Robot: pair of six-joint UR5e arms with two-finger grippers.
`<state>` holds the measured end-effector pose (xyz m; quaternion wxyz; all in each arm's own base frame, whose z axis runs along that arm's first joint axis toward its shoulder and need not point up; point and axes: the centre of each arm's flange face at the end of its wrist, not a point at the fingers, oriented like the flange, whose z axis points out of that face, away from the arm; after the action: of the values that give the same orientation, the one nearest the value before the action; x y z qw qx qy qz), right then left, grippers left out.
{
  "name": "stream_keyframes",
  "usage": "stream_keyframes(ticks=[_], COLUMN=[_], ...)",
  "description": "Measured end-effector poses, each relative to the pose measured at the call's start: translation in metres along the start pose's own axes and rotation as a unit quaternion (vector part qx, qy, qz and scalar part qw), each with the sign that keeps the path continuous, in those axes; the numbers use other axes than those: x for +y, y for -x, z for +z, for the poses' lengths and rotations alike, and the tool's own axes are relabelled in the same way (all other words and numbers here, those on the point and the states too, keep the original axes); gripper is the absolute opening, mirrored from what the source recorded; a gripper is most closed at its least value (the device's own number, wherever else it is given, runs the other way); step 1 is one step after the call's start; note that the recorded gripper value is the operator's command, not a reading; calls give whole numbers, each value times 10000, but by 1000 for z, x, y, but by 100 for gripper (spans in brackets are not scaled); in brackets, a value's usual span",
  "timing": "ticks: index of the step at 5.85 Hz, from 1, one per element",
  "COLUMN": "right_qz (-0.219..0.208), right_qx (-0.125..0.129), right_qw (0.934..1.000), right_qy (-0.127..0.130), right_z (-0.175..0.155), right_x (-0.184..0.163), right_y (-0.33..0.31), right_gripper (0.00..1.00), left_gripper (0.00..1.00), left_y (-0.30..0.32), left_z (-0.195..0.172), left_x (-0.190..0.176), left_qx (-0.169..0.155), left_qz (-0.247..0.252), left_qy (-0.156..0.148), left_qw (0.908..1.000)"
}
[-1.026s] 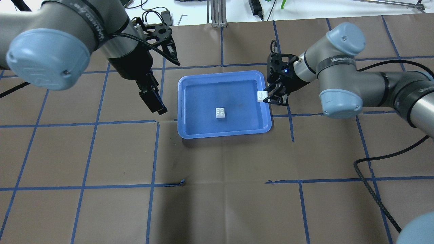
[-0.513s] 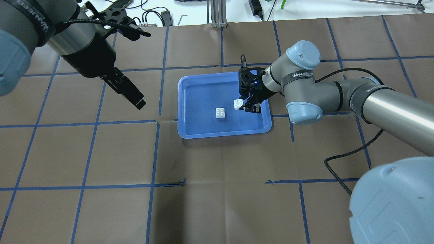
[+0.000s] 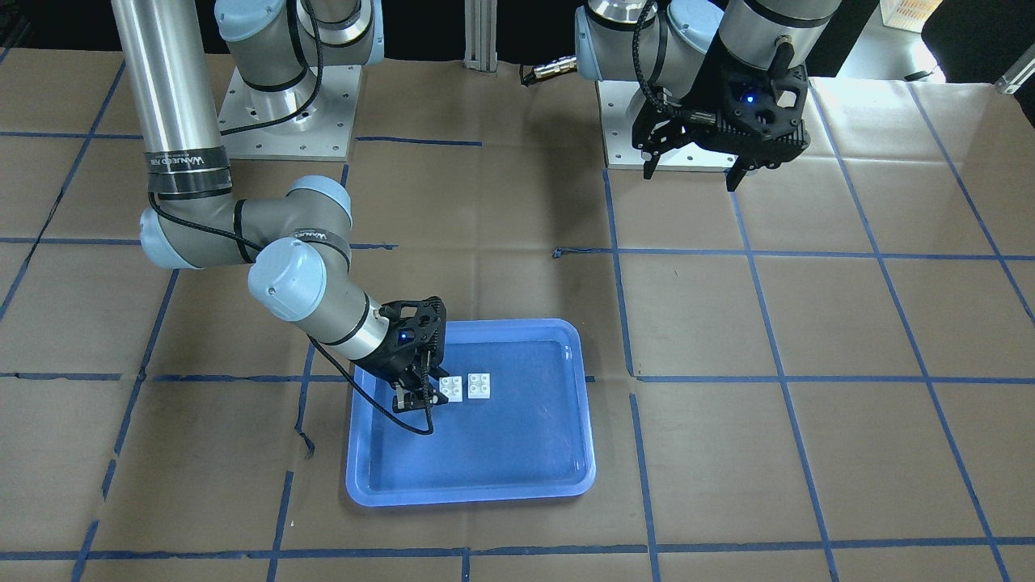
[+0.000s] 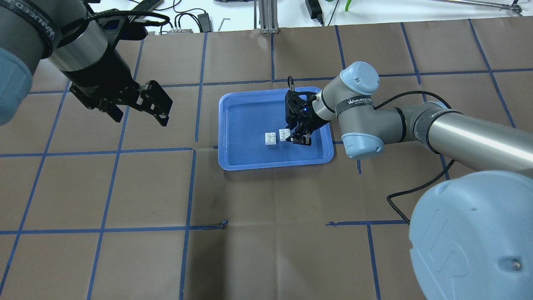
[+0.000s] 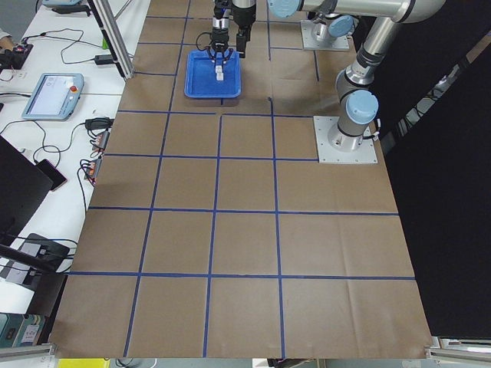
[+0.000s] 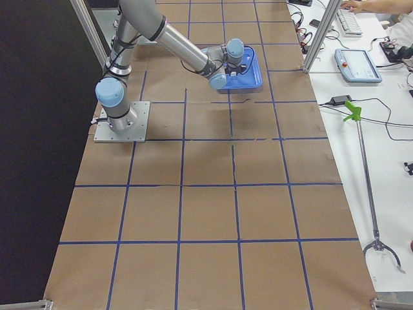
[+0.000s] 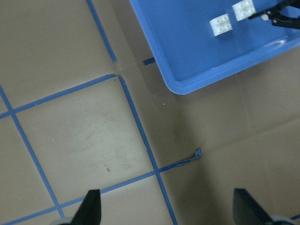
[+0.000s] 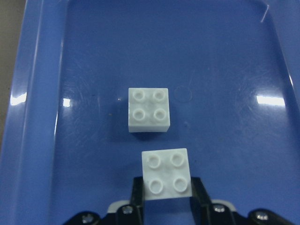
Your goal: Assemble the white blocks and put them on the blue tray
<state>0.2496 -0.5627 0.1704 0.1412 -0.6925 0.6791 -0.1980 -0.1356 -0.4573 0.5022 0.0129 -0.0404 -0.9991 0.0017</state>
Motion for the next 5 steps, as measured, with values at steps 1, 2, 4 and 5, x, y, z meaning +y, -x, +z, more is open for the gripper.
stream_keyframes(ticks=[1, 2, 4, 5], right_qz=[48, 126, 163, 171], right_qx=[-20, -11, 9, 5], right_qw=[10000, 9999, 9999, 9999], right_qy=[-12, -15, -15, -14], right_z=[3, 5, 7, 7], right_x=[-6, -9, -9, -9], right_y=[3, 3, 4, 5], right_gripper=[31, 31, 32, 32], left_gripper=[100, 100, 100, 100], left_y=[0, 1, 2, 3], left_z=[-5, -8, -10, -10], left_x=[-1, -1, -3, -3], left_qx=[-36, -44, -44, -44], left_qz=[-430, -716, -941, -948], left_qy=[-124, -187, -291, -312], left_qw=[9990, 9973, 9951, 9950])
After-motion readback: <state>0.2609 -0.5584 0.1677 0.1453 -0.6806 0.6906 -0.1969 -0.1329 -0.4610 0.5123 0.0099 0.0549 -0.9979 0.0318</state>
